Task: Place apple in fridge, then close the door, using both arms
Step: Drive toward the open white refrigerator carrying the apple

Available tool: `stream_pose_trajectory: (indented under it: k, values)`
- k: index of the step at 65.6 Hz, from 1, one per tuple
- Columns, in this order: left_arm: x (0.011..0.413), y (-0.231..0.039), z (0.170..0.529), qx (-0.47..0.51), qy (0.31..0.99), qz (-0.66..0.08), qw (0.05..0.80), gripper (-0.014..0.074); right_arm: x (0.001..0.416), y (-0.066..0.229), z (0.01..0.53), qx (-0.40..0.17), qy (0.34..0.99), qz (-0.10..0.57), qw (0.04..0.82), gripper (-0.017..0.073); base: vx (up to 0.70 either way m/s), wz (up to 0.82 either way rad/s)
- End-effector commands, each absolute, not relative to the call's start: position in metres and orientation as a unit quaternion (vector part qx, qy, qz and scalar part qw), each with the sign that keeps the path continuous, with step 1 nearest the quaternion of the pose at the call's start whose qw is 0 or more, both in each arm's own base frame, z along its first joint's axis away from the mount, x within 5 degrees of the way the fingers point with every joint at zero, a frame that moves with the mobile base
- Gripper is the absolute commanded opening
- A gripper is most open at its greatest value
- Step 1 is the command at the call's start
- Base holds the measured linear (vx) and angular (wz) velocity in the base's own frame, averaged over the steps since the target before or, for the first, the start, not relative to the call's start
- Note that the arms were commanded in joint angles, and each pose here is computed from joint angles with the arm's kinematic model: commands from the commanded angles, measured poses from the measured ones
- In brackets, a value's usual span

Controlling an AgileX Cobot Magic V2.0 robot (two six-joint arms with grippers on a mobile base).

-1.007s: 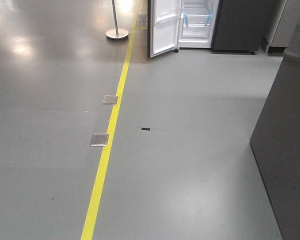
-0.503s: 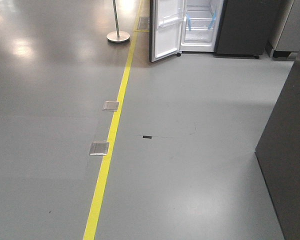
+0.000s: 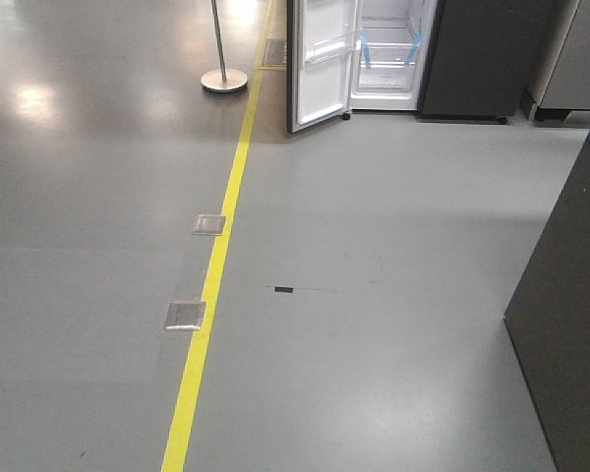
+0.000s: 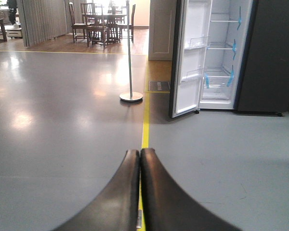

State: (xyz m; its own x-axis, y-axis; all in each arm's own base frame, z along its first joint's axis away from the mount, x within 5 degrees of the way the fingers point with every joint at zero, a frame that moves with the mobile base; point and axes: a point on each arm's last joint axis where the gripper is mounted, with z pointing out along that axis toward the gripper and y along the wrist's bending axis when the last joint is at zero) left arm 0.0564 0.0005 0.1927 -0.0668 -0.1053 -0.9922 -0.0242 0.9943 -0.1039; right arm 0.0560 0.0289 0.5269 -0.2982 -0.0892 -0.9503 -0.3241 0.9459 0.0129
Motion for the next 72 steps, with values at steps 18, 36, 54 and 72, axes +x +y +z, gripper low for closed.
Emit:
stream_pose_trajectory:
  k: [18, 36, 54, 72]
  values:
    - [0.0546, 0.001, 0.2066, -0.048, 0.69, -0.033, 0.721, -0.0006, 0.0568, 0.029, 0.5391, -0.125, 0.77, 0.103, 0.617, 0.0095, 0.18, -0.05]
    - [0.0546, 0.001, 0.2066, -0.048, 0.69, -0.033, 0.721, -0.0006, 0.0568, 0.029, 0.5391, -0.125, 0.77, 0.103, 0.617, 0.0095, 0.17, -0.05]
    - [0.0546, 0.001, 0.2066, -0.048, 0.69, -0.033, 0.721, -0.0006, 0.0568, 0.029, 0.5391, -0.125, 0.77, 0.103, 0.617, 0.0095, 0.17, -0.03]
    - [0.0546, 0.001, 0.2066, -0.048, 0.69, -0.033, 0.721, -0.0006, 0.0568, 0.029, 0.5391, -0.125, 0.77, 0.103, 0.617, 0.0095, 0.18, 0.0]
